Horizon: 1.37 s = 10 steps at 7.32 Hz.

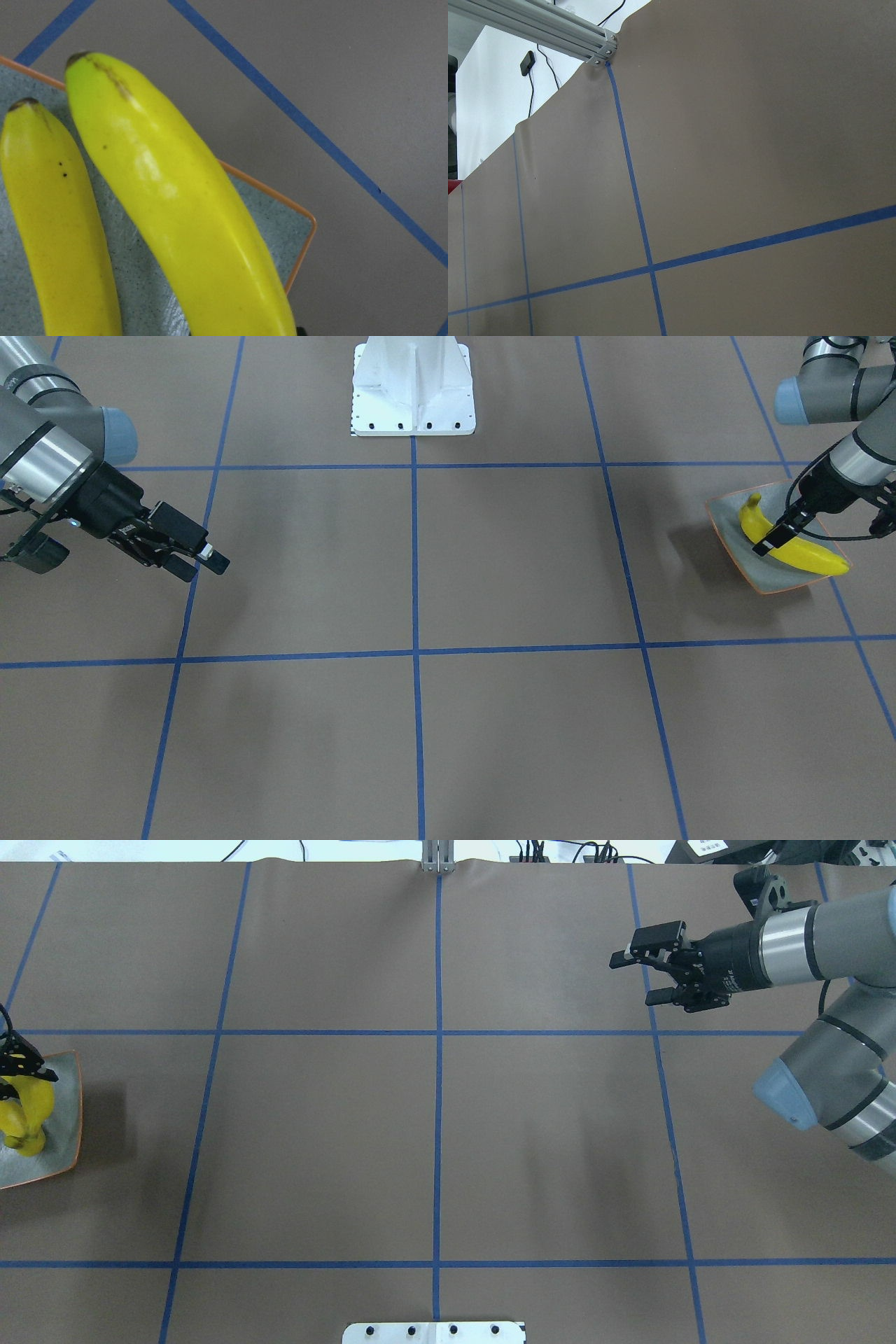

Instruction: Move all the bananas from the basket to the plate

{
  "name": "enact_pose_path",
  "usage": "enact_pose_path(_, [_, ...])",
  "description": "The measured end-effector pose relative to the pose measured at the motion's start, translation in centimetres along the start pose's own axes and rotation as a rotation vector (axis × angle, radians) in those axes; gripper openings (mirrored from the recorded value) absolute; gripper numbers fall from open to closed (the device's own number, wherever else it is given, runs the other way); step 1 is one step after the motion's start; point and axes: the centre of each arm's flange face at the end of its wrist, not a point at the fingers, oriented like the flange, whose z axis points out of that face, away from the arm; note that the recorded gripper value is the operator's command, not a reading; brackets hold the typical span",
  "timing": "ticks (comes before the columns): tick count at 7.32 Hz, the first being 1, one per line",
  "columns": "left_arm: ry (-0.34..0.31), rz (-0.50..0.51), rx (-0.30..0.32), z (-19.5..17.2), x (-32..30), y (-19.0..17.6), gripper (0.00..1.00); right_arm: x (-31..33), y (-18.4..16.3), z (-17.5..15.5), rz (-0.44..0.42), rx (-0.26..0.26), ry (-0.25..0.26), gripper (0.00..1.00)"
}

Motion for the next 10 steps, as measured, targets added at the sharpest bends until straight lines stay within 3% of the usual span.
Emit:
enact_pose_path(2, [-0.019,0.043,-0.001,0.2,-1.1,0.0,1.0,0.0,0.0,0.0,0.0,-0.002,0.0,1.0])
enact_pose_path(5, [-0.032,0.087,0.004,0.0,-2.4,-0.4,1.0,-0.1,0.1,0.0,-0.001,-0.006,-0.001,1.0])
enact_pose_path(8, [0.004,0.127,0.007,-1.3,-1.0,-0.2,1.0,0.2,0.1,-0.6,-0.002,-0.003,-0.001,1.0])
enact_pose_path(10, [0.058,0.272,0.046,-4.1,0.6,-0.3,1.0,4.1,-1.0,-2.4,-0.054,0.028,0.048,1.0])
